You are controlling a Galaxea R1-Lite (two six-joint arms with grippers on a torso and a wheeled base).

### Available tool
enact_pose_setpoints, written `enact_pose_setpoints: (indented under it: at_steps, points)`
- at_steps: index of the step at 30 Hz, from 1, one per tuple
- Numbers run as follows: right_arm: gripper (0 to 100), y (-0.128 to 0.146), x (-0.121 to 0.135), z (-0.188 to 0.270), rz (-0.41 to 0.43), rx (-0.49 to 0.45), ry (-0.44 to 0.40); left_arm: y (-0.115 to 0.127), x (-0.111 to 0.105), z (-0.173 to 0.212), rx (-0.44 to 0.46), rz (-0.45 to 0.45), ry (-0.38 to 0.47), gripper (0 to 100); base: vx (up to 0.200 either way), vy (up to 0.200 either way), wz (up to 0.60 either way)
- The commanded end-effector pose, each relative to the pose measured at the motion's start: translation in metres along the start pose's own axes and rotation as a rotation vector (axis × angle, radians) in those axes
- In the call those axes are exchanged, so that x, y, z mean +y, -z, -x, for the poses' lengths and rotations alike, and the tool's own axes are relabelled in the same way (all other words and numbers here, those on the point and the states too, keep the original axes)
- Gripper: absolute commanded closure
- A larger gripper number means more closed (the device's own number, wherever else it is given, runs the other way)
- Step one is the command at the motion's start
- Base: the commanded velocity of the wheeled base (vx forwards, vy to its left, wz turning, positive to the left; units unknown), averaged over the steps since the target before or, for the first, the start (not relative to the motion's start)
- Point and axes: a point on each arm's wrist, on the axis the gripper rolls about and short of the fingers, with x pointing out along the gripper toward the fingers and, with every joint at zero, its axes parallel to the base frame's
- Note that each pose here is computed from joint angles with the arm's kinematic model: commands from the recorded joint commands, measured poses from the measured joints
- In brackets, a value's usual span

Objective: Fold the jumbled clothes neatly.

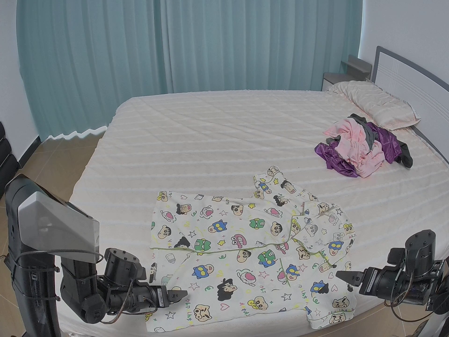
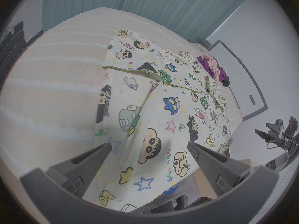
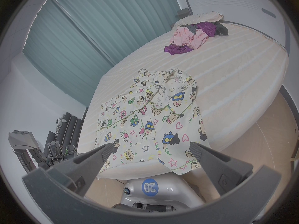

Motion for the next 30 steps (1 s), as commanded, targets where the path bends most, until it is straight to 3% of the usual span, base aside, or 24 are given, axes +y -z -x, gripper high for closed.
enact_pose_setpoints:
  at_steps: [1, 5, 6, 11, 30]
  points:
    - [0, 0.003, -0.003, 0.001, 0.002, 0.011, 0.009, 0.001, -0.003, -0.008, 0.008, -0.013, 0.005, 0, 0.000, 0.000, 0.00]
    - [0, 0.003, -0.003, 0.001, -0.001, 0.012, 0.011, 0.001, -0.003, -0.010, -0.007, -0.013, -0.022, 0, 0.000, 0.000, 0.00]
    - [0, 0.003, -0.003, 0.001, -0.001, 0.012, 0.011, 0.001, -0.003, -0.009, -0.016, -0.014, -0.038, 100, 0.000, 0.000, 0.00]
    - [0, 0.004, -0.003, 0.001, -0.002, 0.013, 0.012, 0.002, -0.008, -0.010, -0.065, -0.010, -0.100, 100, 0.000, 0.000, 0.00]
    - [0, 0.004, -0.004, 0.001, -0.004, 0.014, 0.013, 0.017, -0.044, -0.014, -0.094, -0.138, -0.081, 100, 0.000, 0.000, 0.00]
